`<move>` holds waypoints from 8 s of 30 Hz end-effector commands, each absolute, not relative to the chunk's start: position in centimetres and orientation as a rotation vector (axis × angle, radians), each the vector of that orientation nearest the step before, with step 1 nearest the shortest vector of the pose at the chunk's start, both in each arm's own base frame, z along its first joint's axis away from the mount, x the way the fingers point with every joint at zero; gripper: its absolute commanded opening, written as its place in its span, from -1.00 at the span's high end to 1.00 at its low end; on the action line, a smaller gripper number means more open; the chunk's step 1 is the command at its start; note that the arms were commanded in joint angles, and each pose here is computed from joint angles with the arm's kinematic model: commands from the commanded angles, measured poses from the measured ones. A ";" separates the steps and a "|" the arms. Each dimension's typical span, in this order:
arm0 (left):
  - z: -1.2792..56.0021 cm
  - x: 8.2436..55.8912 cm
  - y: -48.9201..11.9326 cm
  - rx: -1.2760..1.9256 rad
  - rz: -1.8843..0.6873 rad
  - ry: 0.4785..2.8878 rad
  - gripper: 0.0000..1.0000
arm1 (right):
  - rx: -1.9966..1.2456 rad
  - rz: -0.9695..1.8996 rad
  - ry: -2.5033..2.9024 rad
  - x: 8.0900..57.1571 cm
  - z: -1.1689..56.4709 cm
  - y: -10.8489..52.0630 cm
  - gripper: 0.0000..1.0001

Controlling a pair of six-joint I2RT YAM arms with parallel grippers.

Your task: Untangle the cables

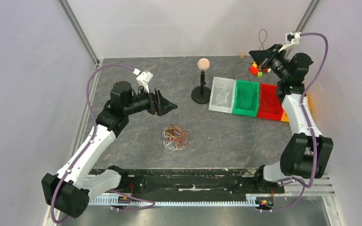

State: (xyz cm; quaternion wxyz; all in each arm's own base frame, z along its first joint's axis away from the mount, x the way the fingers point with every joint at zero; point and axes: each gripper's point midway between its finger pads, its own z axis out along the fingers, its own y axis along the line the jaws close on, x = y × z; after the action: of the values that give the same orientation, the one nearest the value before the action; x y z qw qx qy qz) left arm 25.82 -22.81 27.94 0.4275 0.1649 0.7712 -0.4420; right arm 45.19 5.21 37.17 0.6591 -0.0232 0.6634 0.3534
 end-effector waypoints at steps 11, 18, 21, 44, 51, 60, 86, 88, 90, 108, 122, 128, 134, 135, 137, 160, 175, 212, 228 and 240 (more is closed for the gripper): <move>28.5 26.2 -22.8 0.407 -1.100 1.882 -0.69 | 0.067 0.585 1.392 48.0 34.3 2.7 1.00; 28.7 26.3 -22.8 0.404 -1.097 1.875 -0.69 | 0.114 0.752 1.325 48.1 36.0 7.7 1.00; 28.9 26.2 -22.7 0.410 -1.093 1.869 -0.69 | 0.153 0.790 1.339 47.7 35.0 8.1 1.00; 28.8 25.8 -22.4 0.411 -1.100 1.873 -0.70 | 0.420 1.063 1.428 44.6 29.8 10.4 1.00; 29.1 25.8 -22.5 0.407 -1.103 1.865 -0.70 | 0.465 1.091 1.466 43.9 28.5 11.3 1.00; 29.0 25.8 -22.6 0.408 -1.111 1.869 -0.71 | 0.605 1.011 1.510 42.7 23.4 7.6 1.00; 28.6 25.7 -22.2 0.422 -1.080 1.877 -0.71 | 0.048 0.145 1.767 47.7 18.5 -4.5 1.00; 28.6 25.8 -22.3 0.424 -1.082 1.876 -0.71 | -0.040 0.117 1.838 47.7 16.5 -3.9 1.00; 28.7 25.8 -22.2 0.424 -1.080 1.873 -0.72 | -0.146 0.087 1.907 47.7 14.7 -3.2 1.00; 28.5 25.7 -22.0 0.427 -1.067 1.875 -0.72 | -0.681 0.001 2.432 45.7 4.0 -0.7 1.00; 28.4 25.3 -21.8 0.430 -1.065 1.870 -0.72 | -0.827 0.123 2.425 41.9 5.0 0.4 1.00; 28.3 25.3 -21.7 0.430 -1.064 1.869 -0.72 | -0.813 0.147 2.505 41.8 4.2 0.1 1.00; 28.0 25.3 -22.0 0.435 -1.082 1.875 -0.72 | -0.815 0.147 2.531 42.2 3.4 -0.2 1.00; 28.0 25.4 -22.0 0.431 -1.086 1.877 -0.72 | -0.805 0.151 2.527 42.6 3.5 -0.1 1.00; 28.0 25.4 -22.0 0.428 -1.089 1.876 -0.72 | -0.777 0.153 2.518 43.8 3.8 0.0 1.00; 24.9 25.8 -19.5 0.450 -0.892 2.018 -0.73 | -0.667 0.155 2.269 44.0 17.9 0.5 -0.55; 13.8 24.5 -17.5 0.297 -1.063 2.402 -0.15 | -1.007 0.806 2.080 30.4 15.8 26.1 -0.52; 6.1 28.7 -17.3 0.836 -0.753 2.353 0.78 | -1.042 0.766 2.243 27.0 1.3 33.3 0.04; 5.0 30.2 -19.3 0.814 -0.760 2.409 0.34 | -1.069 0.751 2.227 26.7 1.1 32.9 0.13; 19.4 29.1 -15.6 0.570 -0.853 2.118 0.95 | -1.077 0.571 2.271 27.1 -0.8 30.3 0.14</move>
State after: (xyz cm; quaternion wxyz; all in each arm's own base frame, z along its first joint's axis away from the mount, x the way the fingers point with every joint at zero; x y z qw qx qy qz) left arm 29.64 -16.40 10.51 0.2884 0.2362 0.8738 -0.3123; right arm 27.89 33.91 2.12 0.3056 -0.3973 0.8177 0.2830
